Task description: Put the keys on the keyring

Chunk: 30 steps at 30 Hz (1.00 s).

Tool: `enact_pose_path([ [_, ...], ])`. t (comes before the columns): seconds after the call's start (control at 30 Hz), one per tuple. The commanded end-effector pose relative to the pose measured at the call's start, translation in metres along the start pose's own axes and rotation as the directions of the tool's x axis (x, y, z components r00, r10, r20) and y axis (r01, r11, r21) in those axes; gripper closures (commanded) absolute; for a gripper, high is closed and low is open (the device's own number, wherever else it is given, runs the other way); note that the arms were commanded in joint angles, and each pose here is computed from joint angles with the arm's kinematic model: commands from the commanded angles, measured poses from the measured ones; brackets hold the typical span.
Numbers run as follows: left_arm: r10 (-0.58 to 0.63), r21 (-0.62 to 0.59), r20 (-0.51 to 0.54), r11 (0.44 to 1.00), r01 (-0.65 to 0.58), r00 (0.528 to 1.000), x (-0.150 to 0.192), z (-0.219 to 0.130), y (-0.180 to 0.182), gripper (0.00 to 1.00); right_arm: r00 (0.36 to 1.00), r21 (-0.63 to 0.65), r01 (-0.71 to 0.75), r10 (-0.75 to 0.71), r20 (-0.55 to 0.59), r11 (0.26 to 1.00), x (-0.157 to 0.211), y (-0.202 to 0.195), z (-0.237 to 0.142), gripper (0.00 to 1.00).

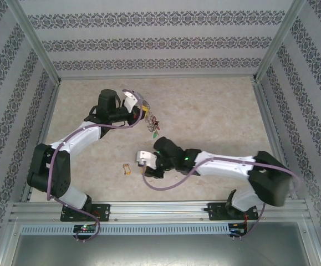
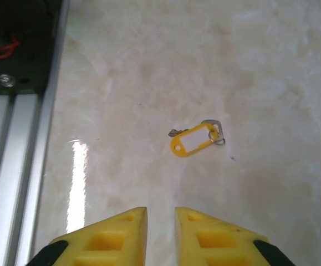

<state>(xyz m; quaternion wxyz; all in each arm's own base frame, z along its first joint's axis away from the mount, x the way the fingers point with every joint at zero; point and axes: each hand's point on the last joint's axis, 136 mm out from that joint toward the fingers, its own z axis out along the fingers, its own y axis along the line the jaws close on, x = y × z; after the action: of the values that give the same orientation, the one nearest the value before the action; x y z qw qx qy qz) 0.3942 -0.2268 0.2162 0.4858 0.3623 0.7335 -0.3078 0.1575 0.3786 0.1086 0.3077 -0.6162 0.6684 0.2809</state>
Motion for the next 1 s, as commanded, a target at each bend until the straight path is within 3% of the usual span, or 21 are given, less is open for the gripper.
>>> enact_pose_path([
  [0.0,0.038,-0.071,0.093,0.997,-0.031,0.995,-0.035,-0.013,0.024,1.00,0.992,0.120,-0.129,0.127,0.027,0.984,-0.030,-0.031,0.026,0.78],
  [0.1,0.030,-0.101,0.091,0.995,-0.021,0.995,-0.034,-0.022,0.037,1.00,0.935,0.095,-0.355,0.355,0.020,0.930,-0.033,-0.044,0.052,0.75],
  [0.27,0.024,-0.156,0.084,0.988,-0.011,0.996,-0.030,-0.034,0.056,1.00,0.863,0.068,-0.502,0.504,-0.021,0.862,-0.034,-0.040,0.083,0.72],
  [0.67,0.027,-0.204,0.093,0.979,-0.008,0.995,-0.034,-0.053,0.062,1.00,0.863,0.159,-0.448,0.472,-0.181,0.880,-0.001,-0.037,0.122,0.71],
  [0.97,0.028,-0.166,0.097,0.986,-0.012,0.995,-0.038,-0.059,0.048,1.00,0.874,0.222,-0.340,0.394,-0.286,0.914,0.029,-0.041,0.119,0.72],
])
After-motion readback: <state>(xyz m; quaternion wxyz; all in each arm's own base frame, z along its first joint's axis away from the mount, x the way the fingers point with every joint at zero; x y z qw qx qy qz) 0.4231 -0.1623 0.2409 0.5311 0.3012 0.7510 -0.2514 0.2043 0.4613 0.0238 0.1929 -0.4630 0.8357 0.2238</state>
